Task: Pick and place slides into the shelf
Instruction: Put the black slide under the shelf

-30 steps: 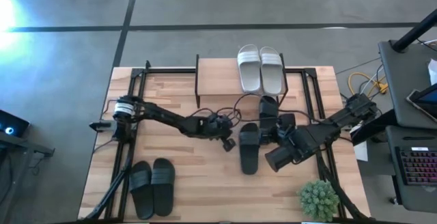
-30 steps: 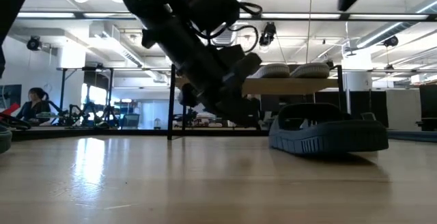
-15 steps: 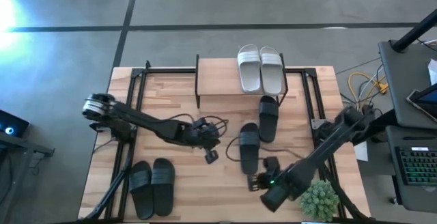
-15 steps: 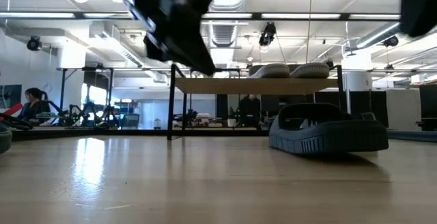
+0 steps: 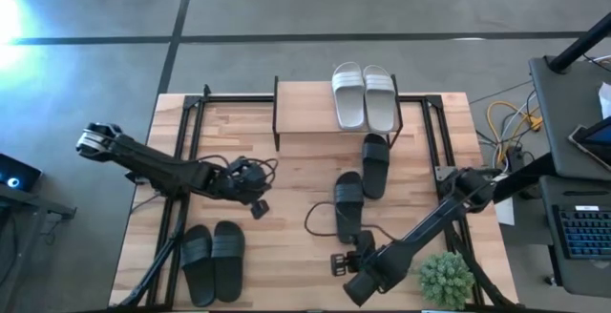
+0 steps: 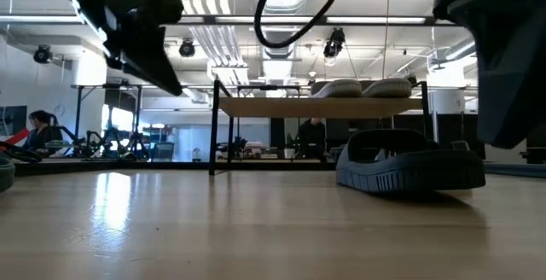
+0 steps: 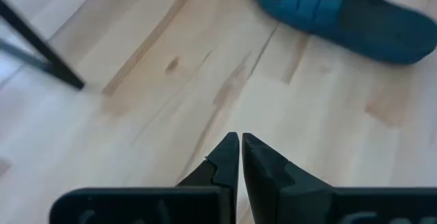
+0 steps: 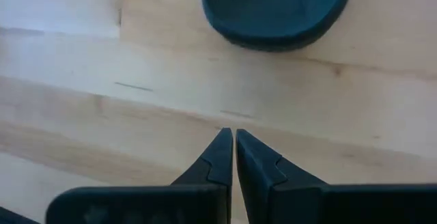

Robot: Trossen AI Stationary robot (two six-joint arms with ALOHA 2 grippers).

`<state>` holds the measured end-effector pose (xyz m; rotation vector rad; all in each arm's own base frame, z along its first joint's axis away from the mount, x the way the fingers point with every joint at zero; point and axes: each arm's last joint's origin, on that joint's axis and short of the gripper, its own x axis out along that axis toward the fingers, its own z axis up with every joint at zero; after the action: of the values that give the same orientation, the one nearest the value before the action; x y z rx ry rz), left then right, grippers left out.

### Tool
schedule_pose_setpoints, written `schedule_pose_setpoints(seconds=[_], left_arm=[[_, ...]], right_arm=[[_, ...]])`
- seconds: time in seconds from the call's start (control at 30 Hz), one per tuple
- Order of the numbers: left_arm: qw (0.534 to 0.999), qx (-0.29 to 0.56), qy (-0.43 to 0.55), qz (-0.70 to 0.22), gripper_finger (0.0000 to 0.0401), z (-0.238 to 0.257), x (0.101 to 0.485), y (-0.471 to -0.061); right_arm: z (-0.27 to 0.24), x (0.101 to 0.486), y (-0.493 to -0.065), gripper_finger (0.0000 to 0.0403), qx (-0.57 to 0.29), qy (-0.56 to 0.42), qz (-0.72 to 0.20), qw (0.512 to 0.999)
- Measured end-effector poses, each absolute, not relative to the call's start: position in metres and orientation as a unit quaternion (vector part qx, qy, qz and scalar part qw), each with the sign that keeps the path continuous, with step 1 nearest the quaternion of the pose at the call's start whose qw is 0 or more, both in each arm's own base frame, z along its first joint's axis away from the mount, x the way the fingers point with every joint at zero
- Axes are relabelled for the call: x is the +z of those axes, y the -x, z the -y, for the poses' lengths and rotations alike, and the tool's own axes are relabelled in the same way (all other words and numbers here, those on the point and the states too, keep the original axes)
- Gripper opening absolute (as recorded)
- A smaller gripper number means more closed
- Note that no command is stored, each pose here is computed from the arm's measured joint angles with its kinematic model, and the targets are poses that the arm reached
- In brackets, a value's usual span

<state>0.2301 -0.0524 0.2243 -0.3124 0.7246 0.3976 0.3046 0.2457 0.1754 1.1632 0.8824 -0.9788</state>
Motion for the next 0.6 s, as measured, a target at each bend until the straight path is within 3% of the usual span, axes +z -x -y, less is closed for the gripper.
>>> schedule_pose_setpoints(seconds=[0.6], left_arm=[[0.909,0.188,0.157,-0.337,0.0005,0.048,0.226,-0.214]], right_arm=[[-0.148,0.167,-0.339,0.0012,-0.513,-0.397,-0.41,0.642]])
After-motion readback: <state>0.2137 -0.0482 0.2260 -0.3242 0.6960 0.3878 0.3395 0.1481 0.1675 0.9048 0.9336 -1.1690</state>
